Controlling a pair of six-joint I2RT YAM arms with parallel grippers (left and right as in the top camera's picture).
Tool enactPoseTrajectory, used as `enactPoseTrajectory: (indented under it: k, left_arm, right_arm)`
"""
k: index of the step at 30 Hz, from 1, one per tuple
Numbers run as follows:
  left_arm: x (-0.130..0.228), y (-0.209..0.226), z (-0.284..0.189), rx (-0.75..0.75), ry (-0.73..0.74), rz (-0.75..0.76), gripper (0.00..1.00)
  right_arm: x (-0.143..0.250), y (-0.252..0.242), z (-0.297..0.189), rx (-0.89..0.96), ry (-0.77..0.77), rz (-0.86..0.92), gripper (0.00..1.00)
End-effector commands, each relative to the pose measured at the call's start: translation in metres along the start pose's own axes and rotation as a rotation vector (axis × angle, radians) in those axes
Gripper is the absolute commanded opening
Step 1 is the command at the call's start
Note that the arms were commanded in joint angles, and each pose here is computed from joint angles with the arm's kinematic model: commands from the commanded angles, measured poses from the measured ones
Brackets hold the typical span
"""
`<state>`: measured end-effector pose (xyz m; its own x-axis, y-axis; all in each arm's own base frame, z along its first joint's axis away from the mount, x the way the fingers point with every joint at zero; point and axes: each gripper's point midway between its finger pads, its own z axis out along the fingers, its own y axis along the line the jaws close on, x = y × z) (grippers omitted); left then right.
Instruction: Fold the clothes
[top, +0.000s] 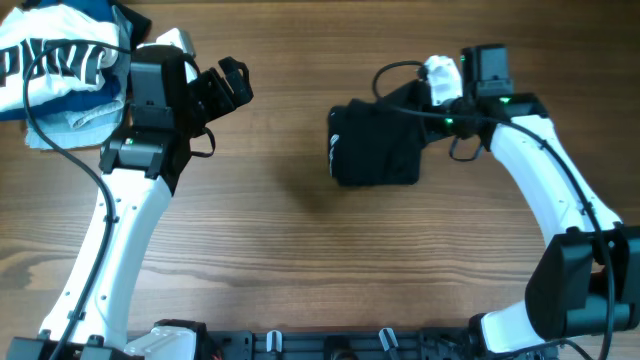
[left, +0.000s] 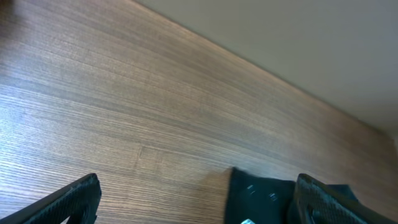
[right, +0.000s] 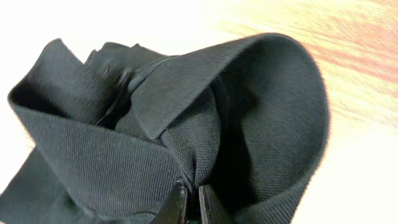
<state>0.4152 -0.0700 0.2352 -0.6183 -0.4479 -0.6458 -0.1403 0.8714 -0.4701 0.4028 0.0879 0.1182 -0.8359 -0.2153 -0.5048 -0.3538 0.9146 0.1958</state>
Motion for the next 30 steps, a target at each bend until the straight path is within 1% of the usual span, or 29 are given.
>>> enactPoseTrajectory:
  k: [1,6,7,8,9,10,13,16,18,22,25,27,29,30]
  left_arm:
    - [0.002,0.007,0.008,-0.024,0.012,0.003,1.0]
    - [0.008,0.012,0.018,-0.039,0.037,0.001,1.0]
    - [0.009,0.012,0.018,-0.04,0.038,0.0,1.0]
    - [0.009,0.013,0.019,-0.041,0.041,0.0,1.0]
    - [0.009,0.013,0.019,-0.042,0.04,0.0,1.0]
    - [0.009,0.013,0.019,-0.042,0.04,0.0,1.0]
    - [0.009,0.013,0.019,-0.041,0.04,0.0,1.0]
    - [0.008,0.012,0.019,-0.039,0.037,0.008,1.0]
    - [0.007,0.011,0.019,-0.036,0.031,0.009,1.0]
    - [0.005,0.01,0.019,-0.031,0.024,0.017,1.0]
    - [0.005,0.011,0.019,-0.032,0.023,0.028,1.0]
    - [0.005,0.011,0.019,-0.032,0.024,0.028,1.0]
    - [0.005,0.011,0.019,-0.032,0.024,0.028,1.0]
    - [0.005,0.011,0.019,-0.032,0.023,0.028,1.0]
  right_arm:
    - [0.009,-0.017,0.009,0.019,0.041,0.06,0.04]
    - [0.04,-0.025,0.045,0.001,0.164,0.105,0.05]
    - [0.043,-0.026,0.048,-0.001,0.174,0.109,0.26]
    - [0.044,-0.026,0.049,-0.002,0.177,0.111,0.67]
    - [0.043,-0.025,0.048,-0.003,0.176,0.111,0.81]
    - [0.038,-0.023,0.044,-0.011,0.165,0.108,0.85]
    - [0.004,-0.009,0.019,-0.068,0.087,0.063,0.86]
    - [-0.042,0.014,-0.018,-0.119,-0.038,-0.052,0.86]
    - [-0.057,0.031,-0.026,-0.159,-0.081,-0.143,0.87]
    - [-0.041,0.056,-0.004,-0.205,-0.024,-0.262,0.87]
    - [-0.018,0.067,0.03,-0.246,0.067,-0.298,0.83]
    - [-0.013,0.065,0.039,-0.251,0.091,-0.288,0.77]
    - [-0.006,0.063,0.046,-0.258,0.119,-0.276,0.64]
    - [-0.004,0.063,0.047,-0.259,0.125,-0.275,0.64]
